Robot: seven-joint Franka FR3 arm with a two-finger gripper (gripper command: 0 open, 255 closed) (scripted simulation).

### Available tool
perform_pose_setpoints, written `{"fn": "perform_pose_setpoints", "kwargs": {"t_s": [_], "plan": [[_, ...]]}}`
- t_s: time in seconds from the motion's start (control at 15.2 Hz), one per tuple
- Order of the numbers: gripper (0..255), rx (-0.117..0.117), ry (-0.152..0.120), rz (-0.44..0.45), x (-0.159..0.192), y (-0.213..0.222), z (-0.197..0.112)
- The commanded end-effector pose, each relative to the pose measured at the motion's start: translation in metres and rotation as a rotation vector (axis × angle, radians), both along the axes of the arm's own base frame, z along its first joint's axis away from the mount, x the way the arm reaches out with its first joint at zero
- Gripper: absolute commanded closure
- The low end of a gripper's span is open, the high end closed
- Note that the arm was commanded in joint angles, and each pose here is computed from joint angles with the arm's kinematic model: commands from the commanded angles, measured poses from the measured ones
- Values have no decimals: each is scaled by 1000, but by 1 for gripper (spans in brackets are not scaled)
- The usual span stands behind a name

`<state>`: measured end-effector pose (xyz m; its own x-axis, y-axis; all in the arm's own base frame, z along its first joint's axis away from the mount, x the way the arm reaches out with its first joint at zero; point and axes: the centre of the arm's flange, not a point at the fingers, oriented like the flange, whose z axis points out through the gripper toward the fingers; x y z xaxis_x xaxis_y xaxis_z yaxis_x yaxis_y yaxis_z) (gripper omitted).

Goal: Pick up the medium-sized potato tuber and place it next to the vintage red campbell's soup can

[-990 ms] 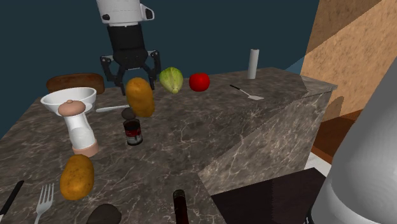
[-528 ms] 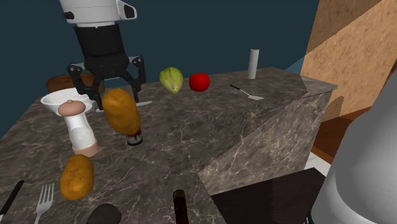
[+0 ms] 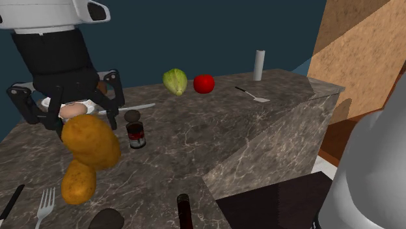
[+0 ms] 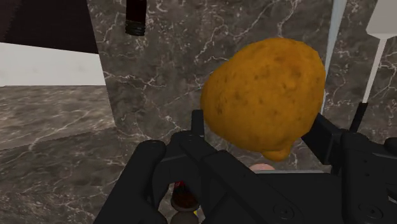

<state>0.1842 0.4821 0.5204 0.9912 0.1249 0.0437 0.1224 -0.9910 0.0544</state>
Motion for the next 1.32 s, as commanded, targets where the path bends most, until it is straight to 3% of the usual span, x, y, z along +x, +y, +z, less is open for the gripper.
{"fn": "perform_pose_setpoints", "kwargs": {"t_s": [0.0, 0.86, 1.25], "plan": [[255, 0, 0, -2, -25, 11, 1], [255, 0, 0, -2, -178, 89, 1], [255, 0, 0, -2, -182, 91, -25]]}}
